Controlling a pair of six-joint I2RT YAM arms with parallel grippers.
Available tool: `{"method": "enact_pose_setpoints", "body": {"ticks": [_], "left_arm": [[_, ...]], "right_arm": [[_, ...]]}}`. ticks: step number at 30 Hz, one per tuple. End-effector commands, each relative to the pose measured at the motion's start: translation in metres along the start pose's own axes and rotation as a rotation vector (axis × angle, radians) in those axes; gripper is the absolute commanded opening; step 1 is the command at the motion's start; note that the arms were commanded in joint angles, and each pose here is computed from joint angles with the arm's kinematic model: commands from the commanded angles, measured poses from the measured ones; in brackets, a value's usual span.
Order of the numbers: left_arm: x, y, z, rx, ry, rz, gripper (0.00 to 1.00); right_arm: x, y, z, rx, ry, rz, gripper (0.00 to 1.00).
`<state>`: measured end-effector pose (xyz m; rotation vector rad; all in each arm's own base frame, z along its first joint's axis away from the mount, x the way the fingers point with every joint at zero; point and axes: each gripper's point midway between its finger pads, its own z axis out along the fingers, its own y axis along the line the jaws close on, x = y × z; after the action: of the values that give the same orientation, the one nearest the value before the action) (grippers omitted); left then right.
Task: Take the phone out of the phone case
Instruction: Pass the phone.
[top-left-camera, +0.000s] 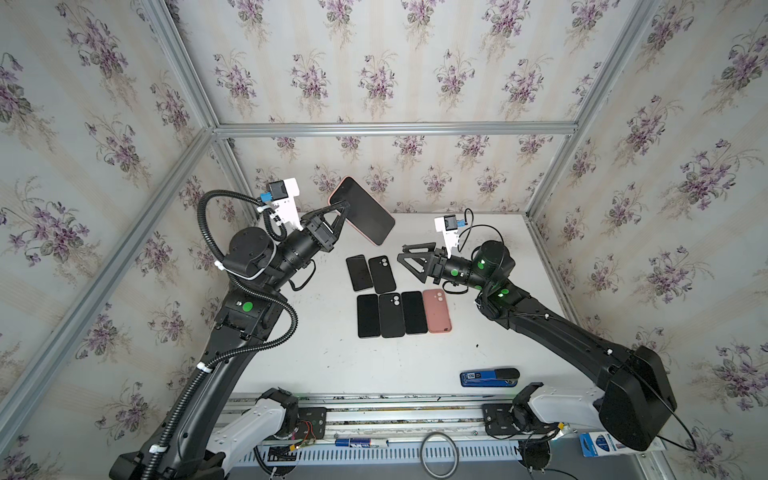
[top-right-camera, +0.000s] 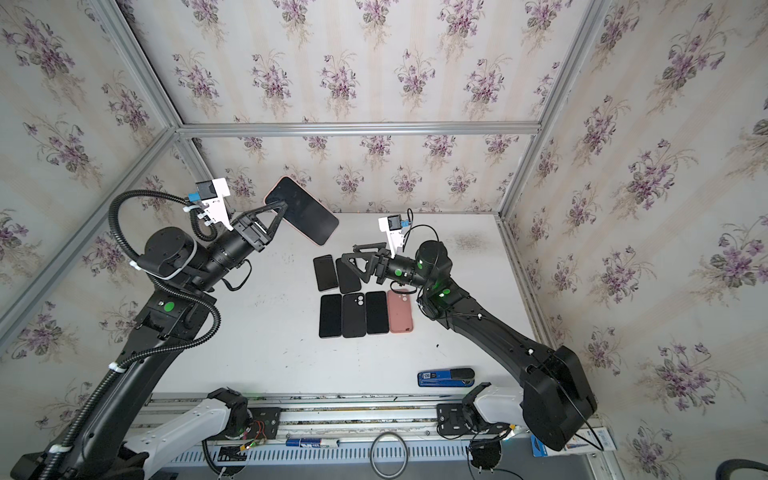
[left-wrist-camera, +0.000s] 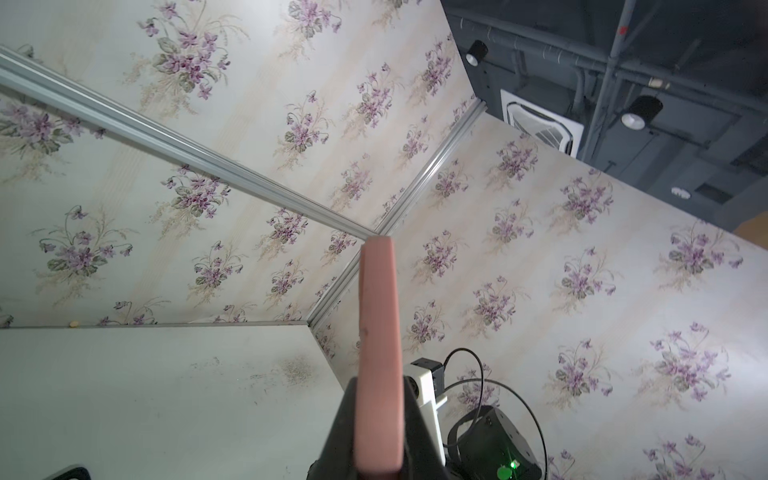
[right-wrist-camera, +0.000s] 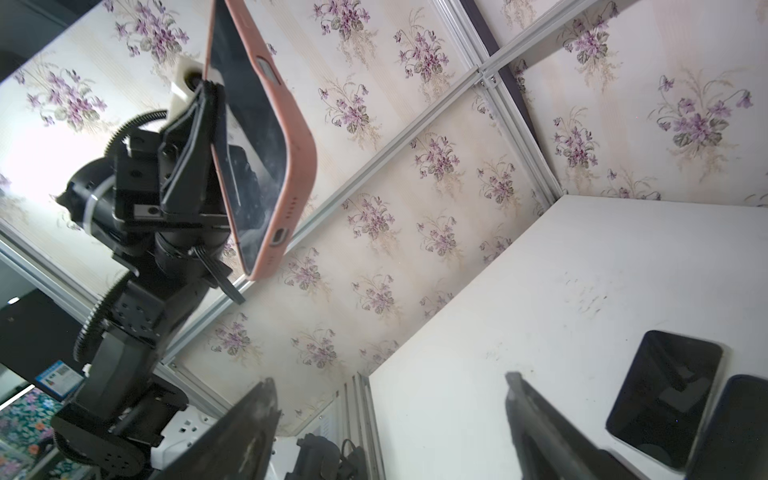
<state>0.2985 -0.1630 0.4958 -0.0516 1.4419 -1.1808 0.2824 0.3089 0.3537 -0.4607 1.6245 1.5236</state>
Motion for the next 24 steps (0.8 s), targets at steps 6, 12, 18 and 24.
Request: {"method": "enact_pose_setpoints", "body": {"ticks": [6, 12, 18, 24], "left_arm": [[-0.024, -0.02, -0.001, 0.108, -0.171, -0.19, 0.0], [-0.017, -0.009, -0.001, 0.09, -0.181, -0.258, 0.0], [-0.01, -0.004, 0.002, 0.09, -0.174, -0.29, 0.0], [-0.005, 0.0, 0.003, 0.087, -0.168, -0.299, 0.0]], "right_arm": [[-0.017, 0.016, 0.005, -0.07, -0.079, 0.048, 0.87], [-0.021, 0.025, 0.008, -0.11, -0.1, 0.054, 0.87], [-0.03, 0.038, 0.009, -0.181, -0.134, 0.069, 0.86], [-0.041, 0.048, 0.012, -0.238, -0.157, 0.082, 0.79]]}}
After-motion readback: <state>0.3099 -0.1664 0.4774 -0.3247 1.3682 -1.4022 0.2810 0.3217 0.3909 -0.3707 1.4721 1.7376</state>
